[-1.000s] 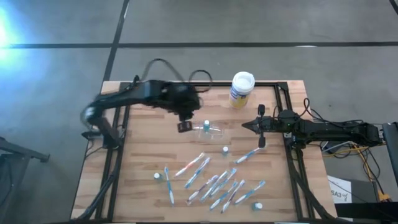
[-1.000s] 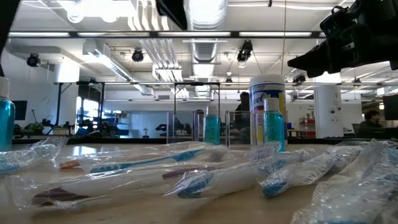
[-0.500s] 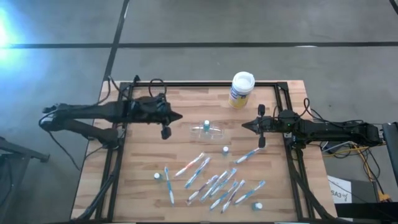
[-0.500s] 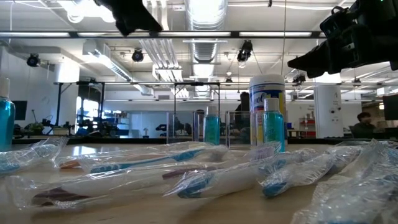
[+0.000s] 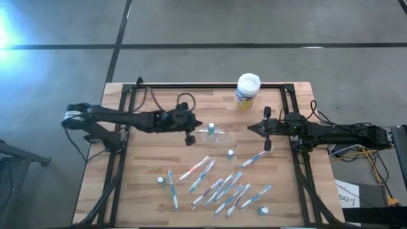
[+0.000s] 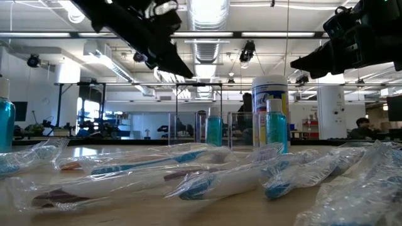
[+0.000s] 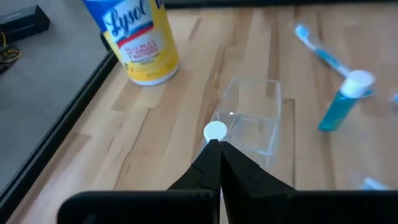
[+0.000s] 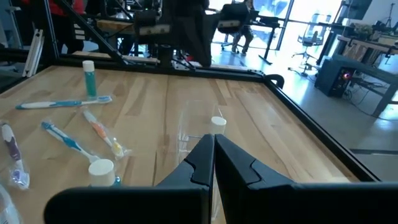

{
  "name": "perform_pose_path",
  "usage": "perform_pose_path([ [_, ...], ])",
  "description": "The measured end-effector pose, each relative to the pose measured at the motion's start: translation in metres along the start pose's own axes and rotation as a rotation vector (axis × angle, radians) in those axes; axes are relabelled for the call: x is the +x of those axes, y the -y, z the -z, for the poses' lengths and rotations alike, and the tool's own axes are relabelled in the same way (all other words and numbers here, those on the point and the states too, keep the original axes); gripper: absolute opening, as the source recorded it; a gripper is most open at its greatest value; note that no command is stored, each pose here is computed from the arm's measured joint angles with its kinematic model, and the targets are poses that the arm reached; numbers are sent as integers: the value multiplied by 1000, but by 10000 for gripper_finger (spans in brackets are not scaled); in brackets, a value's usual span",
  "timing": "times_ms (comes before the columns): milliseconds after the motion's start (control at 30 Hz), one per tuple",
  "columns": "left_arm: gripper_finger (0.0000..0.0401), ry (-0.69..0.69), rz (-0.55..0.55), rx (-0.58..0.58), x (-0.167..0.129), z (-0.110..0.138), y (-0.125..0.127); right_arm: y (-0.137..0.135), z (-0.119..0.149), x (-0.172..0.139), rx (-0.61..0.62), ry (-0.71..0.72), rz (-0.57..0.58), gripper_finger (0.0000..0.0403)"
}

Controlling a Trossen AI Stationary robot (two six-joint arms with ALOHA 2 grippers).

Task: Pick & Place toothbrushing station
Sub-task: Put the blue mouthwash into the transparent organizer

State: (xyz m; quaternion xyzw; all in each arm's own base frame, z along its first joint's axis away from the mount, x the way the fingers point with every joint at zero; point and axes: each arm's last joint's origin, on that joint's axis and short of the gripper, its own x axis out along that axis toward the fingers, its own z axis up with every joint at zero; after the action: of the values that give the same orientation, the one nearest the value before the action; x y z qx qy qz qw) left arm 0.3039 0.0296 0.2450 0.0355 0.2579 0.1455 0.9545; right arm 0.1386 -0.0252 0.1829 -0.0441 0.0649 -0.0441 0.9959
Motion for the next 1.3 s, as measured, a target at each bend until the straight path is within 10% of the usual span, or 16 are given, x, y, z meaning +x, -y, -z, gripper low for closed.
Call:
perform_pose_path([
  [433,2,-86,-25,68,57,-4,12,0,0,0,0,-2,0,8],
  [1300,2,-99,-32,65,64,-1,9,0,0,0,-4,-1,2,8],
])
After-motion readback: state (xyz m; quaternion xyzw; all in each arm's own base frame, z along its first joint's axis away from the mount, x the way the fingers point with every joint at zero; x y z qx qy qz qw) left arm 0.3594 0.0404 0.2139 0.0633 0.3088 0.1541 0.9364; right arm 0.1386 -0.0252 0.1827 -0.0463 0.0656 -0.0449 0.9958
